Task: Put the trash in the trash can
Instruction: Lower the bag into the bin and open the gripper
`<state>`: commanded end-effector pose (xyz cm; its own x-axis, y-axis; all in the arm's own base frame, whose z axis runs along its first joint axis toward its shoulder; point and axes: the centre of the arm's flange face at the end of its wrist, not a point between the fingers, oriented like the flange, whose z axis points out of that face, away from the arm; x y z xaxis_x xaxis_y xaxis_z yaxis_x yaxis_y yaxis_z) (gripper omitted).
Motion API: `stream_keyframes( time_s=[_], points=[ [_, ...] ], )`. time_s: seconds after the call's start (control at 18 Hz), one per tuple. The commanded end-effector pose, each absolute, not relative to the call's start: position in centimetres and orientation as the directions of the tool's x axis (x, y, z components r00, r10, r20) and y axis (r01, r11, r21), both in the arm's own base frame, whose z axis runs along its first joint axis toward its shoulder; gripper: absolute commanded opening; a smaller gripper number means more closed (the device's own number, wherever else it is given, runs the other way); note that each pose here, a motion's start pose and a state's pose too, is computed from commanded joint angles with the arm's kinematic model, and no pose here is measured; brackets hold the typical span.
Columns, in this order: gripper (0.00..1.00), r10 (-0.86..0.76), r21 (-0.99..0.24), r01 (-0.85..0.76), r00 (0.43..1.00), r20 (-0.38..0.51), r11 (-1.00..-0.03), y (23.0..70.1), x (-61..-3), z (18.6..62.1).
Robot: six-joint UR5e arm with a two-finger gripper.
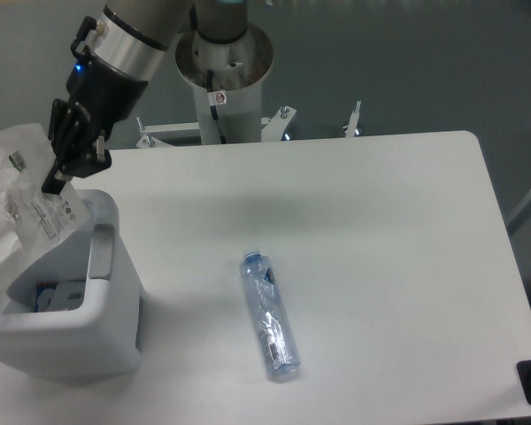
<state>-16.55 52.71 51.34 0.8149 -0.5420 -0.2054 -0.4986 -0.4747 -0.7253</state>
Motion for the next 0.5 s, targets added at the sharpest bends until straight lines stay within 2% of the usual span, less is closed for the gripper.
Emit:
stream_keyframes(
  time_s=[0.5],
  points=[
    [0.00, -0.567, -0.725, -0.513, 0.798, -0.205, -0.459, 52.9, -14.7, 51.9]
  ],
)
